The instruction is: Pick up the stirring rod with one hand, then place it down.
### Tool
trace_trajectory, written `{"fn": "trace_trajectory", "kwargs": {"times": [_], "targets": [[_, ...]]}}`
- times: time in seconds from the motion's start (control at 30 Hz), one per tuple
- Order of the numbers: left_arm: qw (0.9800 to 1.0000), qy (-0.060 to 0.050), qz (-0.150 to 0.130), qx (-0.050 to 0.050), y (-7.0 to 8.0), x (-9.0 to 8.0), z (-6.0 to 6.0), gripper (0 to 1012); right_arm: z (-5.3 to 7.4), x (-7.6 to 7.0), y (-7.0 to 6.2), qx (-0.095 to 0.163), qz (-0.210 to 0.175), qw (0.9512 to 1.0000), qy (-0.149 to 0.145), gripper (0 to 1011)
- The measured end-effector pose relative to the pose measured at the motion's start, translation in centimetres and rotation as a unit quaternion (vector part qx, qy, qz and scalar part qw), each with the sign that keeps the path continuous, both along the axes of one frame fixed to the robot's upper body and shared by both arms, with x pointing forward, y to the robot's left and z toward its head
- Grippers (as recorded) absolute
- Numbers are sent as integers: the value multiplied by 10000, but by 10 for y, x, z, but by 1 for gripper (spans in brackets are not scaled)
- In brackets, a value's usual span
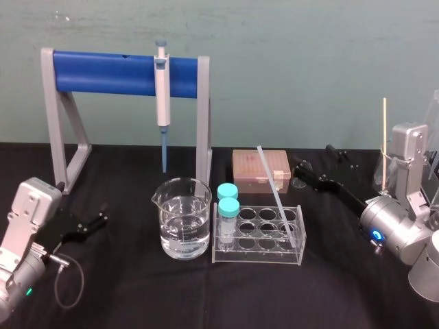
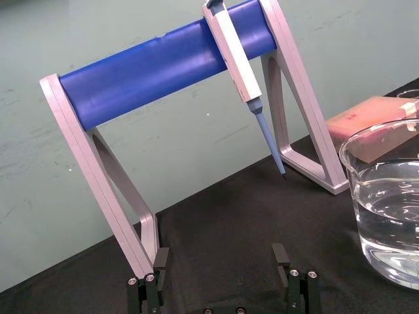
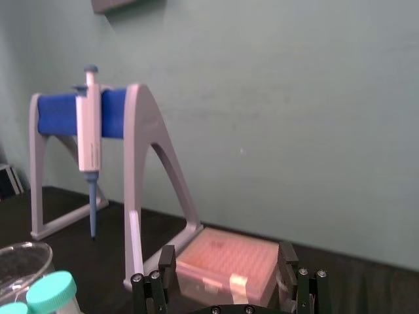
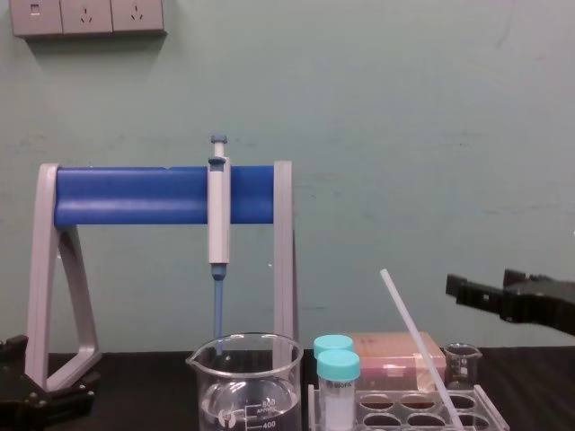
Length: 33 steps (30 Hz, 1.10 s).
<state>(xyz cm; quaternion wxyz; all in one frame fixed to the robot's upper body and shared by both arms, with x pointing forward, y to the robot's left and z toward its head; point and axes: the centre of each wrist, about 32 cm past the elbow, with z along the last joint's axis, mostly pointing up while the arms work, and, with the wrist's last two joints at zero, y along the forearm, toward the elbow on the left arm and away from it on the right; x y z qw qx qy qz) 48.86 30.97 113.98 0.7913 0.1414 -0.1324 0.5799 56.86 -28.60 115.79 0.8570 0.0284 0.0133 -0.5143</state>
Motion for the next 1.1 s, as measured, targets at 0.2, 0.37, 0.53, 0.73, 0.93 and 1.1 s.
{"fn": "trace_trajectory", "kwargs": {"times": [0.2,0.37,0.53,0.73,0.93,1.1], "targets": [[10000,0,0,0,0,0,0,1000,-1,2,0,19,63,9996,291,1000],[10000,0,0,0,0,0,0,1000,-1,2,-1,16,63,9996,280,1000],[10000,0,0,0,0,0,0,1000,-1,2,0,14,64,9997,253,1000],[10000,0,0,0,0,0,0,1000,-1,2,0,10,64,9997,239,1000],[10000,0,0,0,0,0,0,1000,-1,2,0,5,63,9997,228,1000],[10000,0,0,0,0,0,0,1000,-1,2,0,2,63,9997,221,1000]]}}
